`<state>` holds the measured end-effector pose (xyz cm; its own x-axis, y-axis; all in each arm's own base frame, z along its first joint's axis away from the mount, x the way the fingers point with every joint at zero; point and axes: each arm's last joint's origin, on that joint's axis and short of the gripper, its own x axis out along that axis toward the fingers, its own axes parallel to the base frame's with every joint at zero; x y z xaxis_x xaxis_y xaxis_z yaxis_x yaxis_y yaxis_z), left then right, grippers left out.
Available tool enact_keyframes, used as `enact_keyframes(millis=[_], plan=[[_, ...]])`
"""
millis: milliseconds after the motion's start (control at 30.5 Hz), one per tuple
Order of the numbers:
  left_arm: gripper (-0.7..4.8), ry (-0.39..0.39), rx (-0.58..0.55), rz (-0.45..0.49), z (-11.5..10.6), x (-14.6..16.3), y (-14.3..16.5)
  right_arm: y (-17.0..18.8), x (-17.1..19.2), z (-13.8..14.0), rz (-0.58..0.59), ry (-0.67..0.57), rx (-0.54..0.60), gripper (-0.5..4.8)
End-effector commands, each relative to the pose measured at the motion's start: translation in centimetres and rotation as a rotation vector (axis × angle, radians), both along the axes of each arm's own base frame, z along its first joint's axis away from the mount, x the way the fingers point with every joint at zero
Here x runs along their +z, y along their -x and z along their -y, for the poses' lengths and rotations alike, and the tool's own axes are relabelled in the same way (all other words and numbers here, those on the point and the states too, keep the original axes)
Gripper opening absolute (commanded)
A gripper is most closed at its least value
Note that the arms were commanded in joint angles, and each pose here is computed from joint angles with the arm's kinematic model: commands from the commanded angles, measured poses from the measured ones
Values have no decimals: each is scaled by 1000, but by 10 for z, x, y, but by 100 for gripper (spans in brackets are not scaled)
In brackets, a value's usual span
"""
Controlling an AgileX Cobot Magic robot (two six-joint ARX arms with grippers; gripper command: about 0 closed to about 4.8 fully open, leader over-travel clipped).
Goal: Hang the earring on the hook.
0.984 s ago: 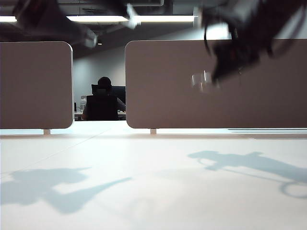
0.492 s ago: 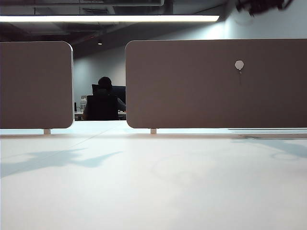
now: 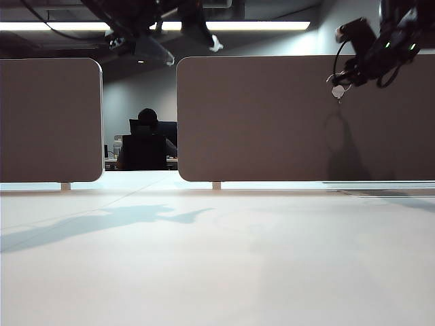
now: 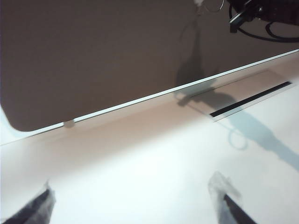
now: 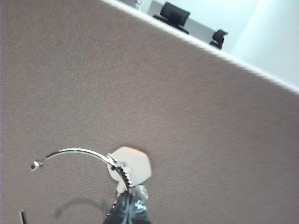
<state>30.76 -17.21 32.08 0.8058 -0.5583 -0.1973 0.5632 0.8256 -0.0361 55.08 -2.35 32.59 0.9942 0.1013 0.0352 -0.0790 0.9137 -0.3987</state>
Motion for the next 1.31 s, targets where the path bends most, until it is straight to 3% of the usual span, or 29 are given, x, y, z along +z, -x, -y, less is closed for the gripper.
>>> enact_keyframes(millis=[33, 263, 1313], plan=[[479, 3, 9, 29, 1, 3, -1, -14, -8, 3, 43, 2, 0, -6], [479, -6, 8, 36, 0, 3, -1, -28, -38, 4, 11, 75, -3, -6], [479, -58, 9, -5, 0, -3, 0, -34, -60, 7, -36, 89, -3, -6]])
